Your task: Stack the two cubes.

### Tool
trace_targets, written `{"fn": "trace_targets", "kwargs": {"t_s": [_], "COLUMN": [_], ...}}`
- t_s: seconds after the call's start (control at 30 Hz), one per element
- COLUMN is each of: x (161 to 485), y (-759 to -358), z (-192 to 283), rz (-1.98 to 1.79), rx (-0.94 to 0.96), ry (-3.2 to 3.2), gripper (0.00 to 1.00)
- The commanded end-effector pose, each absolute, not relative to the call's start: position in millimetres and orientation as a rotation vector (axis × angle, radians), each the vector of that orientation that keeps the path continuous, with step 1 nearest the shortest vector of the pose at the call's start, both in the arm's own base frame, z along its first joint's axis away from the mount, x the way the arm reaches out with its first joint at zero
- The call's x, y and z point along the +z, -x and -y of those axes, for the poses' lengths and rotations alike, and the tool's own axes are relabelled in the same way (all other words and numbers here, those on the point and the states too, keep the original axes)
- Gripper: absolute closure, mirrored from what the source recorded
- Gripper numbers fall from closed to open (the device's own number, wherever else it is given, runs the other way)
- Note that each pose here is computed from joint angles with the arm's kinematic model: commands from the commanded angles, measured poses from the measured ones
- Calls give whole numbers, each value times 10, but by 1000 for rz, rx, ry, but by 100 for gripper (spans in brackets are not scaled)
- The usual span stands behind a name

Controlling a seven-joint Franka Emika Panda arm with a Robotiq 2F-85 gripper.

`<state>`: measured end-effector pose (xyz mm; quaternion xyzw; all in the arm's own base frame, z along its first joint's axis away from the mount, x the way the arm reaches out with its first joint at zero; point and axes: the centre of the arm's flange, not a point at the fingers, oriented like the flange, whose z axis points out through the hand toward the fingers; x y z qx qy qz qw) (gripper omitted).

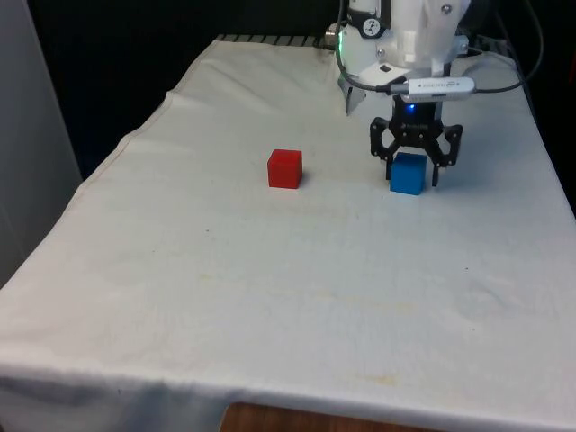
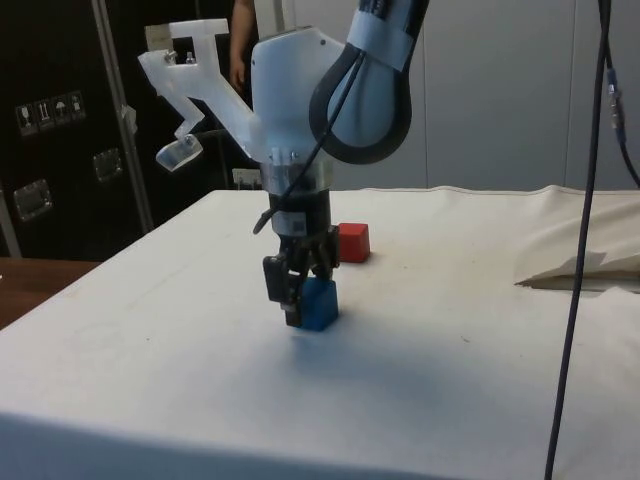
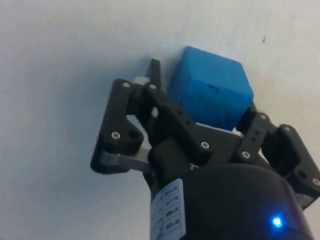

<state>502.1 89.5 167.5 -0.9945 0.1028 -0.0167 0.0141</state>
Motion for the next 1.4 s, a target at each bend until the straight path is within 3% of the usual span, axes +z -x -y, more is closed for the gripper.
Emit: {"fn": "trace_targets", "kwargs": {"t_s": [0.0, 0.1, 0.17, 0.5, 0.9, 1.37], "x": [1665, 1665, 1663, 1703, 2180, 2514], "y": [-5021, -5022, -5021, -5043, -5302, -5392], "z": [-900, -895, -895, -882, -764, -646], "rz": [-320, -320, -322, -322, -328, -337], "rx": [-55, -55, -54, -52, -56, -20], "ry": [3095, 3096, 3096, 3097, 3106, 3122], "gripper": [43, 82, 100, 100, 100, 100]}}
